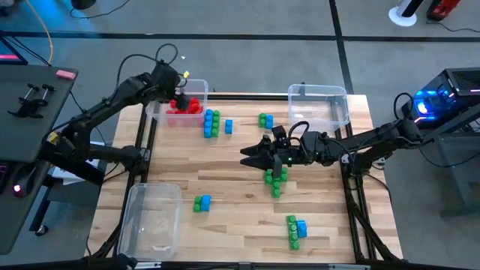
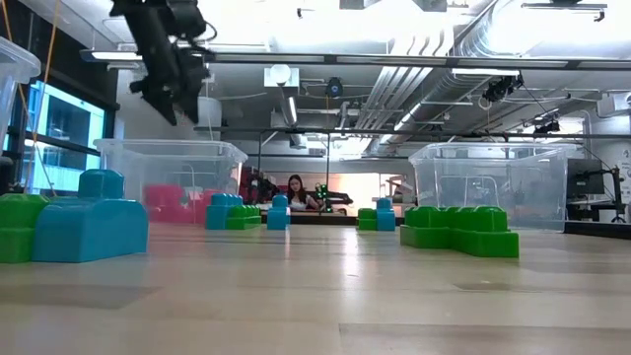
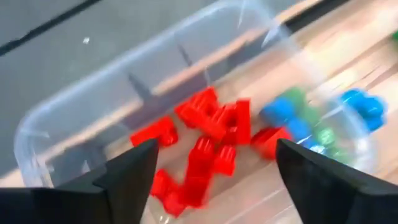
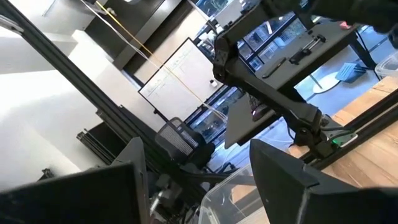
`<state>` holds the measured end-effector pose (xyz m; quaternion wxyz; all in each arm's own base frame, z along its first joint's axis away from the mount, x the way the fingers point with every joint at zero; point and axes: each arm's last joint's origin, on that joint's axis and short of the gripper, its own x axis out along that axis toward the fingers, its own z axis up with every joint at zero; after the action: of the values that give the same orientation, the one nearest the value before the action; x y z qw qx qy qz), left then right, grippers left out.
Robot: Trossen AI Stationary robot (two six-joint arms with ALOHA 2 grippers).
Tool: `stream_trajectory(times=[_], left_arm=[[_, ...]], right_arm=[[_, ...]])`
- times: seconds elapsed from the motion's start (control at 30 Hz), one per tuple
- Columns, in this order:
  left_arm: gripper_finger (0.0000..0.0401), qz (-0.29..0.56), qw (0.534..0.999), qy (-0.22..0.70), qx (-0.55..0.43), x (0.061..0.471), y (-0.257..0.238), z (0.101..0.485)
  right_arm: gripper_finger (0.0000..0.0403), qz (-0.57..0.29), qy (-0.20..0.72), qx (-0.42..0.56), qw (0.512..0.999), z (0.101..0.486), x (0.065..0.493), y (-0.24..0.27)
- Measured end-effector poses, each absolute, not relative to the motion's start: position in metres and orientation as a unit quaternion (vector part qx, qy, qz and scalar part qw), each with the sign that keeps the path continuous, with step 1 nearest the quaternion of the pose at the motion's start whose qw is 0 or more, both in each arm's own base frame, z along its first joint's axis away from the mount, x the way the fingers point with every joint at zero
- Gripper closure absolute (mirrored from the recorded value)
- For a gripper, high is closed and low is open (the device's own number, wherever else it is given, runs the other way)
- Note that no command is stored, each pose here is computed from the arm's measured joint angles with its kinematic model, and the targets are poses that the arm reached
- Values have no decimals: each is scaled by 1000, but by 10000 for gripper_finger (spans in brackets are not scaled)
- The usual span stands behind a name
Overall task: Sort blocks
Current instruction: Put the red game piece into the top left transparent bin, then put the blue game piece into the top right transparent bin
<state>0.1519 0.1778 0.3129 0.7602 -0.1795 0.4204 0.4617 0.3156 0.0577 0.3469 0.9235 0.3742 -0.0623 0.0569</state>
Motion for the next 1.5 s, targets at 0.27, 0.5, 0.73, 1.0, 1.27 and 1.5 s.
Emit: stream_trajectory(times=[0.27,0.5,0.73,1.0,1.27,1.5], left_arm=[[66,308,851,295,-308,168,157,361],[70,164,889,298,-307,231,61,348],[71,154,860,363,-325,272,-88,284],[71,229,741,487,-403,279,-163,225],[71,283,738,498,-356,302,-134,248],[71,314,697,545,-344,294,-134,241]], right_arm=[[236,55,-64,358,930,347,316,57],[236,107,-59,333,935,355,311,48],[236,191,-54,303,932,376,289,30],[236,205,-18,273,940,382,271,17],[236,203,-1,273,940,378,273,18],[236,199,17,292,935,375,273,18]])
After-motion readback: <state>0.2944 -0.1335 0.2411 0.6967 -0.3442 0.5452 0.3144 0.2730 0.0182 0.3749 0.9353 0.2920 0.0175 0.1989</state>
